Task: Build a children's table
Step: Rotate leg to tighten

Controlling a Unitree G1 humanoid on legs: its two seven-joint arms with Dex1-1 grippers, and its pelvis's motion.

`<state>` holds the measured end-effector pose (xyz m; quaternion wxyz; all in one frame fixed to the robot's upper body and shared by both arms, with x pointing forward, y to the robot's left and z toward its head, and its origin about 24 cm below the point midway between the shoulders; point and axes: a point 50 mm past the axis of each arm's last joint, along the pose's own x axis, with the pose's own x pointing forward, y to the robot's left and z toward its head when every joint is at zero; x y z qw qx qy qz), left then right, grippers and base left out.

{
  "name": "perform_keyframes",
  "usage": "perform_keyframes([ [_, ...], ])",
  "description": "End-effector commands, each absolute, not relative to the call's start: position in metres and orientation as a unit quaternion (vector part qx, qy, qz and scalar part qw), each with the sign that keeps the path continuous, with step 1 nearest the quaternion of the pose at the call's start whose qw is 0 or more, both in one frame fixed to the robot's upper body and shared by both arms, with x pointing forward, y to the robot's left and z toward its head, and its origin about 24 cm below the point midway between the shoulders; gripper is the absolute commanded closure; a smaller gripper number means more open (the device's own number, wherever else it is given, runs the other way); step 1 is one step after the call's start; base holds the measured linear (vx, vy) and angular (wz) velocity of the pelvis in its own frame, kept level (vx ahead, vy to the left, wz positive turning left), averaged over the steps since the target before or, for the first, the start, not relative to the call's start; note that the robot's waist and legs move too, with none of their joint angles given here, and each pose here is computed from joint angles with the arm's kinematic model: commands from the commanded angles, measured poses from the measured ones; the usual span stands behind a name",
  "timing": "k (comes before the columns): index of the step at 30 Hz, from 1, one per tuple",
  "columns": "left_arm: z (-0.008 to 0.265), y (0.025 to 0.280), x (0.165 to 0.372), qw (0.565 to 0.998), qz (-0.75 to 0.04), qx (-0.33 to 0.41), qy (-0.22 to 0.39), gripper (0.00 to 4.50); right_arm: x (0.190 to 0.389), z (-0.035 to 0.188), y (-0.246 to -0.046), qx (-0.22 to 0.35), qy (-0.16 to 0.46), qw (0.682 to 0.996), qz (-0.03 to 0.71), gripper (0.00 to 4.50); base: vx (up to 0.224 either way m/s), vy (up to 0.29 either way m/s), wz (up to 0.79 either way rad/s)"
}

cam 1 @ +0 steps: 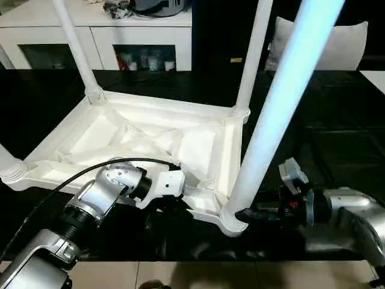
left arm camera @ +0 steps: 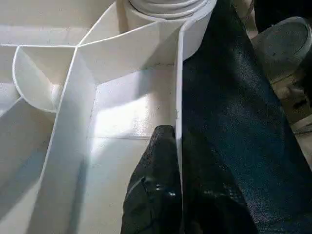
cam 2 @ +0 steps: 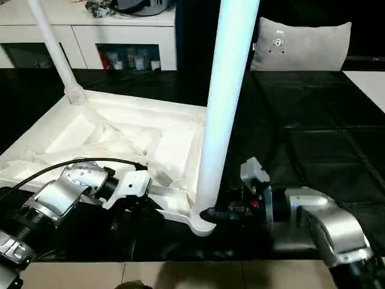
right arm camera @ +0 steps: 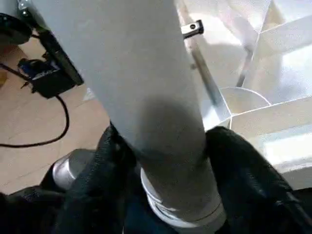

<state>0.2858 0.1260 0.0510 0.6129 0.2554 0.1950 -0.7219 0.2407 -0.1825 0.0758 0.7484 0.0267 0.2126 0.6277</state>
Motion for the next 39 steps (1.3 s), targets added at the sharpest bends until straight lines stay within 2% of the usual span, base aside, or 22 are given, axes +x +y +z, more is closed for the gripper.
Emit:
perform_keyframes([
  [1,0.051,0.135,0.290,0.642,-0.695,0.249,0.207,4.50,0.241,0.073,-0.181,0.035,0.221,0.738,0.636,2.33,0.000,0.000,0.00],
  [4,0.050,0.137,0.291,0.658,-0.683,0.236,0.211,4.50,0.245,0.073,-0.177,0.036,0.212,0.748,0.628,2.41,0.000,0.000,0.00],
  [6,0.052,0.137,0.293,0.697,-0.654,0.201,0.216,4.50,0.257,0.067,-0.167,0.014,0.196,0.796,0.573,2.42,0.000,0.000,0.00],
  [7,0.052,0.137,0.293,0.697,-0.654,0.201,0.216,4.50,0.257,0.067,-0.167,0.014,0.196,0.796,0.573,2.43,0.000,0.000,0.00],
  [8,0.052,0.134,0.295,0.719,-0.632,0.190,0.220,4.50,0.266,0.060,-0.160,0.010,0.188,0.832,0.522,2.45,0.000,0.000,0.00],
  [10,0.052,0.133,0.295,0.726,-0.624,0.187,0.222,4.50,0.270,0.059,-0.157,0.014,0.185,0.842,0.507,2.47,0.000,0.000,0.00],
  [11,0.052,0.126,0.297,0.747,-0.603,0.176,0.219,4.50,0.277,0.054,-0.147,0.035,0.182,0.865,0.465,2.50,0.000,0.000,0.00],
  [16,0.049,0.104,0.302,0.788,-0.550,0.162,0.224,4.50,0.290,0.041,-0.129,0.047,0.199,0.903,0.379,2.54,0.000,0.000,0.00],
  [19,0.049,0.081,0.311,0.833,-0.493,0.150,0.201,4.50,0.302,0.031,-0.122,0.039,0.204,0.934,0.291,2.55,0.000,0.000,0.00],
  [21,0.052,0.065,0.313,0.844,-0.484,0.146,0.179,4.50,0.304,0.030,-0.117,0.060,0.197,0.938,0.279,2.55,0.000,0.000,0.00],
  [23,0.053,0.058,0.312,0.844,-0.486,0.154,0.166,4.50,0.305,0.034,-0.120,0.055,0.177,0.944,0.273,2.00,0.000,0.000,0.00],
  [25,0.054,0.055,0.311,0.842,-0.489,0.162,0.162,4.50,0.305,0.038,-0.124,0.059,0.165,0.949,0.261,1.85,0.000,0.000,0.00],
  [27,0.054,0.057,0.310,0.837,-0.493,0.174,0.161,4.50,0.304,0.042,-0.130,0.067,0.153,0.949,0.267,1.76,0.000,0.000,0.00],
  [28,0.054,0.057,0.310,0.837,-0.493,0.174,0.161,4.50,0.304,0.042,-0.130,0.067,0.153,0.949,0.267,1.51,0.000,0.000,0.00],
  [31,0.052,0.063,0.309,0.826,-0.503,0.200,0.157,4.50,0.303,0.048,-0.142,0.068,0.127,0.950,0.277,1.42,0.000,0.000,0.00],
  [32,0.051,0.066,0.309,0.823,-0.505,0.206,0.157,4.50,0.303,0.050,-0.147,0.073,0.117,0.951,0.277,1.24,0.000,0.000,0.00],
  [33,0.049,0.073,0.307,0.811,-0.519,0.217,0.157,4.50,0.302,0.057,-0.156,0.057,0.091,0.949,0.298,1.11,0.000,0.000,0.00],
  [34,0.049,0.073,0.307,0.811,-0.519,0.217,0.157,4.50,0.302,0.057,-0.156,0.057,0.091,0.949,0.298,1.11,0.000,0.000,0.00],
  [36,0.048,0.080,0.304,0.793,-0.544,0.227,0.153,4.50,0.298,0.061,-0.167,0.013,0.087,0.941,0.327,0.96,0.000,0.000,0.00],
  [38,0.049,0.084,0.301,0.780,-0.561,0.234,0.149,4.50,0.294,0.066,-0.174,-0.004,0.081,0.930,0.359,0.73,0.000,0.000,0.00],
  [39,0.049,0.090,0.297,0.760,-0.585,0.241,0.147,4.50,0.289,0.071,-0.181,-0.013,0.079,0.914,0.398,0.64,0.000,0.000,0.00],
])
